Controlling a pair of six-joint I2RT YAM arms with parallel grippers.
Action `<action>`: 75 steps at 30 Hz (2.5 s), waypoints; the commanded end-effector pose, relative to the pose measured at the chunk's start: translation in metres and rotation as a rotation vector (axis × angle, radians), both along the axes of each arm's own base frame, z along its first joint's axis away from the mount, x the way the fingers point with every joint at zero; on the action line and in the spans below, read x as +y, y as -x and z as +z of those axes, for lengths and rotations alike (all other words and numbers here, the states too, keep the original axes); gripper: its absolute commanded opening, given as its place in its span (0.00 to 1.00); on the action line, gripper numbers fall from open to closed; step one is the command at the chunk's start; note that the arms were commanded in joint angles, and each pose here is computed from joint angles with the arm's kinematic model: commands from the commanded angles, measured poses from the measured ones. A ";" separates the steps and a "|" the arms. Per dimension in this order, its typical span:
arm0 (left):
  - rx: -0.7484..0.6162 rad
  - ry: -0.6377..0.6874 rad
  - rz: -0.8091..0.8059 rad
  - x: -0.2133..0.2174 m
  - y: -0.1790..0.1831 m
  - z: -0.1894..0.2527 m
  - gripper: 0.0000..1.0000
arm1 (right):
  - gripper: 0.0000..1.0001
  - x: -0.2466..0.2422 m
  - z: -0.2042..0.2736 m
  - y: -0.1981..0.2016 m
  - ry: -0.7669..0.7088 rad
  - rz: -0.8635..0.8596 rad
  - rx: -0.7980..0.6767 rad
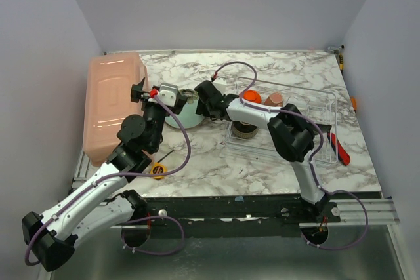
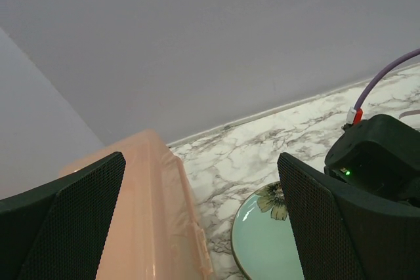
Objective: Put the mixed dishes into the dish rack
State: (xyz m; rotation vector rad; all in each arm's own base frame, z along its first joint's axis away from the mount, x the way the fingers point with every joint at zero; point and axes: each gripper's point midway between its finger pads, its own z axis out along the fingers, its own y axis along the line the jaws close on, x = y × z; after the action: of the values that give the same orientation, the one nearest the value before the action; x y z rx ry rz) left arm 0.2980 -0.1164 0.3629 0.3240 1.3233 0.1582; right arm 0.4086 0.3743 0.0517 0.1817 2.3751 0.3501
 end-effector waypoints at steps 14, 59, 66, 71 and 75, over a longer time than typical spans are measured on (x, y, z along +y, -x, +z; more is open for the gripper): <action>0.011 0.016 -0.037 -0.009 -0.003 0.004 0.98 | 0.12 0.000 -0.003 0.005 -0.031 -0.005 0.017; 0.729 -0.407 -0.458 -0.111 0.003 -0.238 0.95 | 0.00 -0.008 0.073 0.036 -0.275 0.136 0.078; 0.758 -0.549 -0.227 -0.093 -0.025 -0.270 0.79 | 0.00 -0.006 0.077 0.041 -0.301 0.144 0.086; 0.741 -0.653 -0.103 -0.085 -0.035 -0.281 0.62 | 0.00 -0.002 0.078 0.047 -0.332 0.158 0.110; 0.730 -0.676 -0.082 -0.083 -0.036 -0.281 0.46 | 0.00 -0.003 0.083 0.050 -0.342 0.160 0.105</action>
State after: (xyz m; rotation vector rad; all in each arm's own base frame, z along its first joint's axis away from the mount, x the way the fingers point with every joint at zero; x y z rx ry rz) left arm 0.3190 -0.2058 0.0624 1.1496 1.9999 0.3199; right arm 0.3679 0.3579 0.0977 0.1952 2.4755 0.7001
